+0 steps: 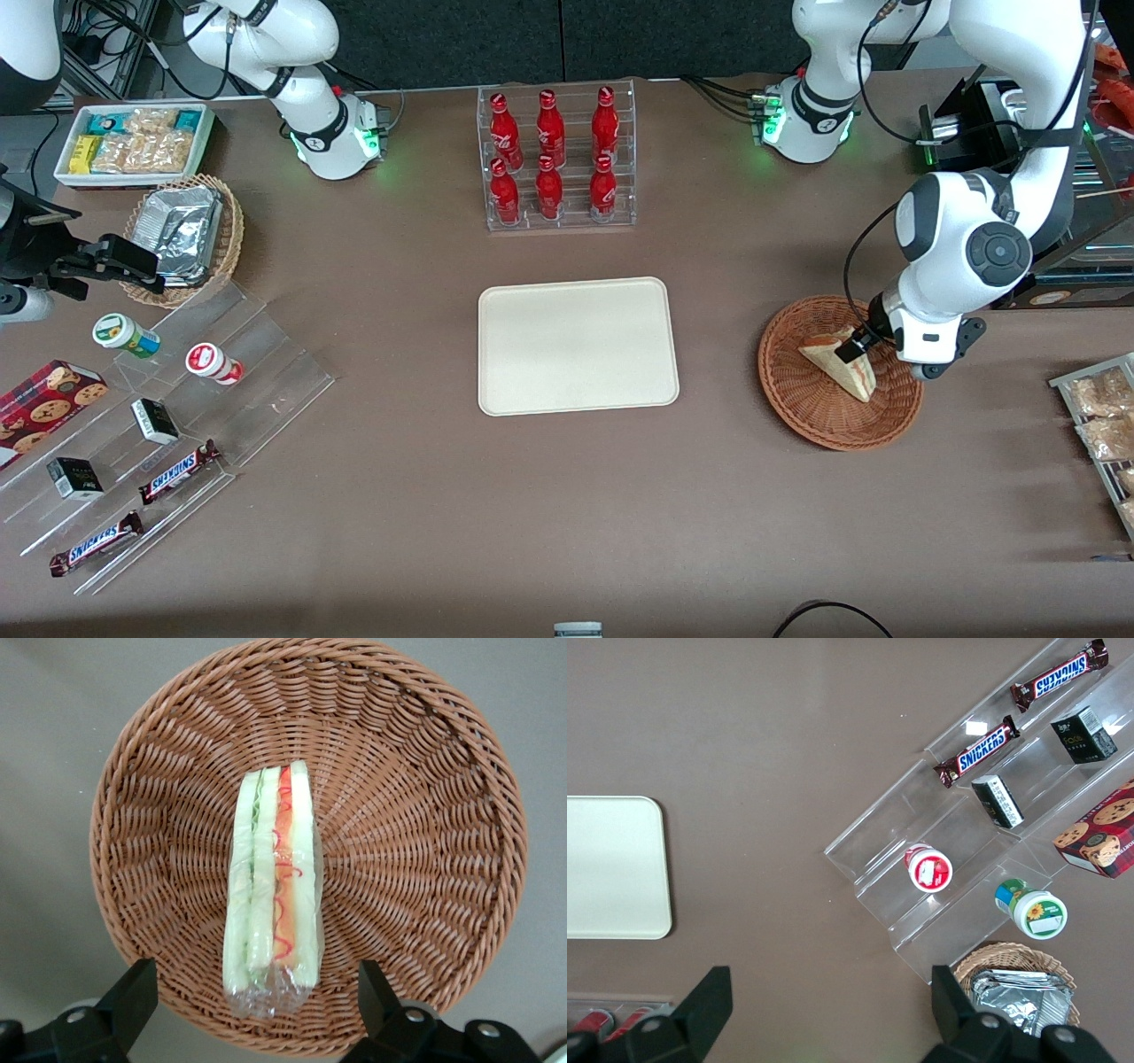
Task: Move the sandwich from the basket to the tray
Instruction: 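Lower the open left gripper around the sandwich's long edge, then close the left gripper on the sandwich and lift it from the basket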
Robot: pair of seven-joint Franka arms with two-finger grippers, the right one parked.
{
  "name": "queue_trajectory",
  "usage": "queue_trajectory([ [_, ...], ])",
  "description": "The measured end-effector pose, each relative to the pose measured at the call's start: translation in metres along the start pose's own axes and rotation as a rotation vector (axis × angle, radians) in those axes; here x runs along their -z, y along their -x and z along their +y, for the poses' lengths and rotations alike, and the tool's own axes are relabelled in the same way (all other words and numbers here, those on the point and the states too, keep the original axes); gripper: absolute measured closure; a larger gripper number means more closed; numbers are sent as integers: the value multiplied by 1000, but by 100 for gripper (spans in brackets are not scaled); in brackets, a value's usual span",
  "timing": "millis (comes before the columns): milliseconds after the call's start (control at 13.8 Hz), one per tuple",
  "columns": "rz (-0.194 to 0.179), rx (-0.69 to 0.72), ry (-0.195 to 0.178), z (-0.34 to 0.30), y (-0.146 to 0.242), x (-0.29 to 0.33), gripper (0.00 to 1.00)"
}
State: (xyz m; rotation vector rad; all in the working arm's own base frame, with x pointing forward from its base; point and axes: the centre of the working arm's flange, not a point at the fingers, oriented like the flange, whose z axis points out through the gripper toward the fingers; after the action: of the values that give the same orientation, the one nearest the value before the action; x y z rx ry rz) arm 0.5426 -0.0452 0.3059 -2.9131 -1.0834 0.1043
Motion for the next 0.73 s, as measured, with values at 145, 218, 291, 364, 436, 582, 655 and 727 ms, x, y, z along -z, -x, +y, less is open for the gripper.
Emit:
queue_trajectory([
  [145,4,27,5,2,-2,-7,0],
  [218,4,35,5,3,-2,-10,0],
  [291,3,38,4,4,-2,-14,0],
  [364,2,38,3,4,-2,-18,0],
  [436,-3,38,-2,5,-1,-22,0],
  [582,-13,38,-13,3,1,-30,0],
  [655,-18,38,-19,2,2,-33,0],
  [727,-23,39,-23,1,3,-36,0],
])
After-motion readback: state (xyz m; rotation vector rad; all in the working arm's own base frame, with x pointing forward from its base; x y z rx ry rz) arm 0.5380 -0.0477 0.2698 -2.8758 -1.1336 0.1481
